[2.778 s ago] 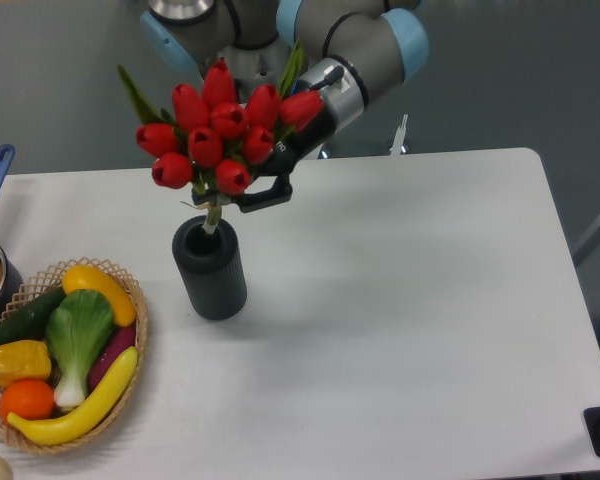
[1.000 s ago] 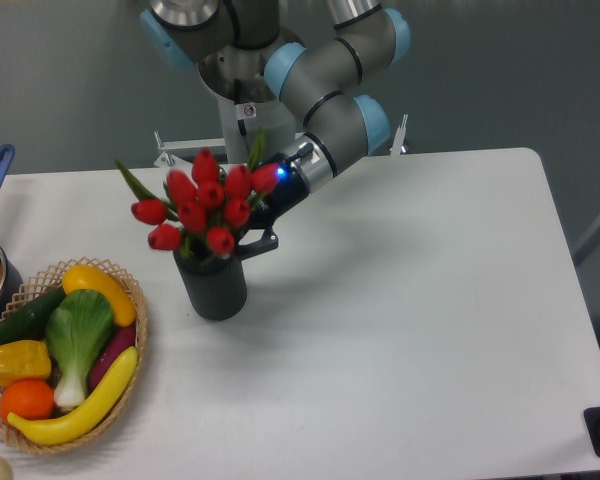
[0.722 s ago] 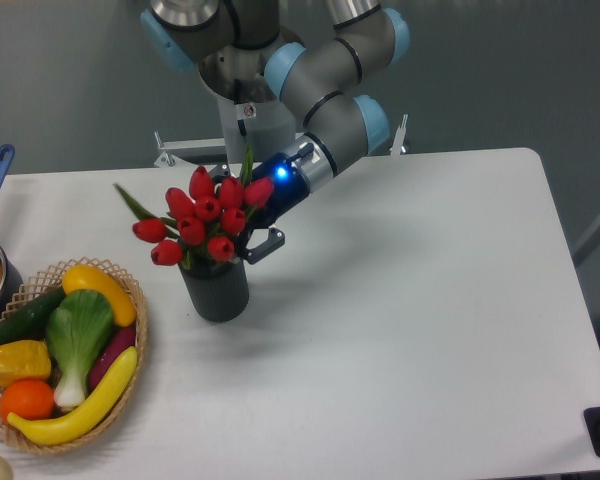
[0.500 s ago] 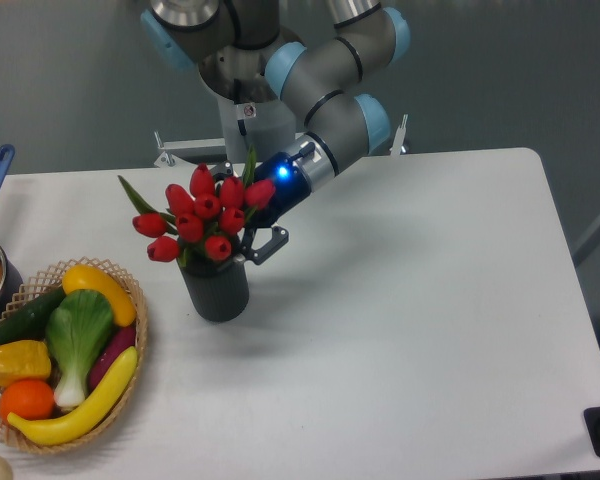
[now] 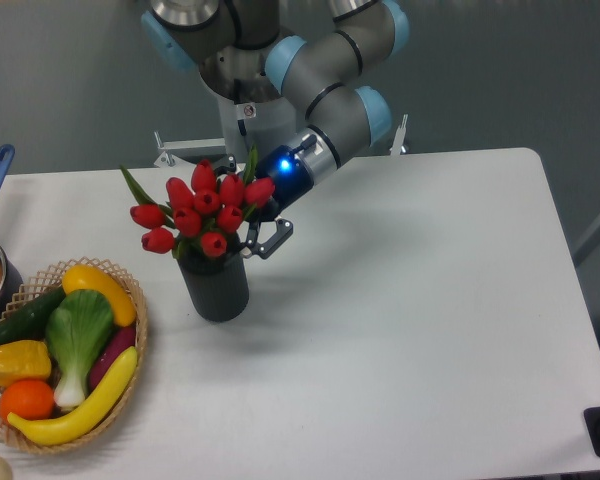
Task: Insert the flowers into the vase
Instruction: 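Withdraw the open gripper upward away from the tulips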
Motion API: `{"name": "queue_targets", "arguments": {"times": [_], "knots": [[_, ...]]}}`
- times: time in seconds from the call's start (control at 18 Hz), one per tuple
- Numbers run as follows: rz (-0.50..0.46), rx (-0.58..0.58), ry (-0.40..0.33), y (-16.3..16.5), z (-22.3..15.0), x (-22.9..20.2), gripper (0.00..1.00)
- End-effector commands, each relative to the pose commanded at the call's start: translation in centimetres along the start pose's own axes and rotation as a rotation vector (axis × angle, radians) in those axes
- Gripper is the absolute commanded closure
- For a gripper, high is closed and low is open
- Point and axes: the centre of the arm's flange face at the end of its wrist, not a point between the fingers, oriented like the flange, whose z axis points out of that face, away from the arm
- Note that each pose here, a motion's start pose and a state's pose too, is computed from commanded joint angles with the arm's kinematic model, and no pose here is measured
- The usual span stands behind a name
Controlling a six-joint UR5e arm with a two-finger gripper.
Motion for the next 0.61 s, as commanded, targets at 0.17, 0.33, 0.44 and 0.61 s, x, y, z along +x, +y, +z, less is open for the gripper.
{"name": "queue_targets", "arguments": {"times": [0.17,0.33,0.44,0.61], "knots": [[-0.003,-0.09,-0.023,0.9,-1.1,-0.1,0.0],[-0.008,-0.11,-0.036,1.4,-1.7,-0.1,0.0],[-0.005,-0.109,-0.043,1.2,-1.9,0.0,0.0],[-0.001,-0.109,-0.056,1.0,-2.5,0.0,0.0]]}}
